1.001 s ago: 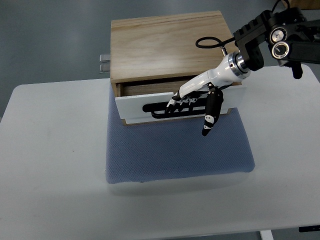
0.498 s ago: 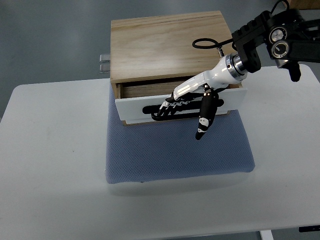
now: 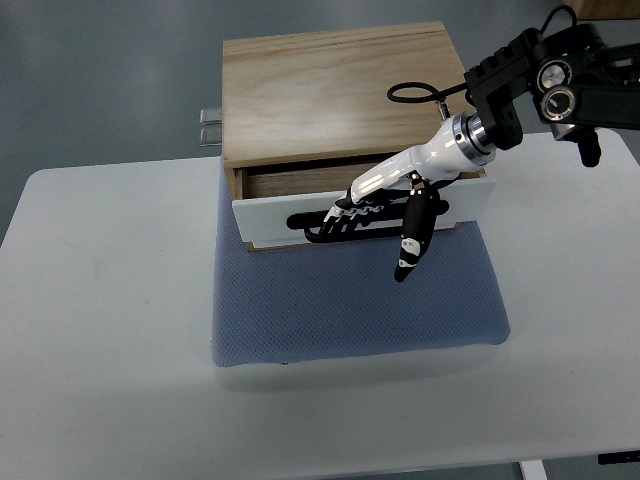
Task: Open wood drawer with right hand
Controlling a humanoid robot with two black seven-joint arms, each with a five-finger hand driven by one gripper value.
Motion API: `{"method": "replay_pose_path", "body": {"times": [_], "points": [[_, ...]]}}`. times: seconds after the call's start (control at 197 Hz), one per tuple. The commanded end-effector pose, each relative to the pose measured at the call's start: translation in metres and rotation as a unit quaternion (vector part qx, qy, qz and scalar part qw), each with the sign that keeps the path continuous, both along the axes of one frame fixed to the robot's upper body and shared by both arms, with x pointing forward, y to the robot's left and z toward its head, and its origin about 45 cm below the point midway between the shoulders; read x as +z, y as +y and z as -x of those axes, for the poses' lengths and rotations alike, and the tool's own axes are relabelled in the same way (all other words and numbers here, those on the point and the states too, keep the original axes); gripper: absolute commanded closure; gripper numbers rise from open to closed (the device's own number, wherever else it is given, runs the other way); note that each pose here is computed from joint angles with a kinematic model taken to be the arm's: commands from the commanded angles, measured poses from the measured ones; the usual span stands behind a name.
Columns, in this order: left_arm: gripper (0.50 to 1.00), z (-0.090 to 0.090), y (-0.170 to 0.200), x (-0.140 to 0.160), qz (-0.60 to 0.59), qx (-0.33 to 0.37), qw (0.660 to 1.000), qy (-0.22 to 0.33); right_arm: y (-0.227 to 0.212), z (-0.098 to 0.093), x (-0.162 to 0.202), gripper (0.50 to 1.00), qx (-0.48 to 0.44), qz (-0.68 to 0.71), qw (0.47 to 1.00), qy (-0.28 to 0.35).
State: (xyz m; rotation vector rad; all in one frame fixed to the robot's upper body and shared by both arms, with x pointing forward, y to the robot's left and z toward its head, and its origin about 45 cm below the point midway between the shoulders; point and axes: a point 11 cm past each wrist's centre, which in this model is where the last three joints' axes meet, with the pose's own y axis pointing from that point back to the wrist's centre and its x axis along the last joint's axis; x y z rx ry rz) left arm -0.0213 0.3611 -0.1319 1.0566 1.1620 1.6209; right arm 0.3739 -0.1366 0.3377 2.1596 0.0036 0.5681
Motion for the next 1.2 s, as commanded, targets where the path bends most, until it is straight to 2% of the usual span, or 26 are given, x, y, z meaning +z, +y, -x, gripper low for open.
{"method": "replay_pose_path", "body": {"times": [0.0,0.64,0.961,1.078,1.194], "points": [[0.5,0.0,0.0,0.0,0.0,0.0,1.0,0.0,-0.001,0.0,-0.001,0.56,-0.001,0.001,1.0,0.0],[0.5,0.0,0.0,0.0,0.0,0.0,1.0,0.0,0.003,0.005,-0.001,0.56,0.003,-0.014,1.0,0.013],[0.5,0.0,0.0,0.0,0.0,0.0,1.0,0.0,-0.001,0.008,0.012,0.56,-0.011,-0.042,0.999,0.022],[0.5,0.0,0.0,0.0,0.0,0.0,1.0,0.0,-0.004,0.016,0.013,0.56,-0.008,-0.047,0.998,0.029],[0.5,0.0,0.0,0.0,0.0,0.0,1.0,0.0,-0.005,0.013,0.022,0.56,-0.011,-0.057,0.998,0.019]]}}
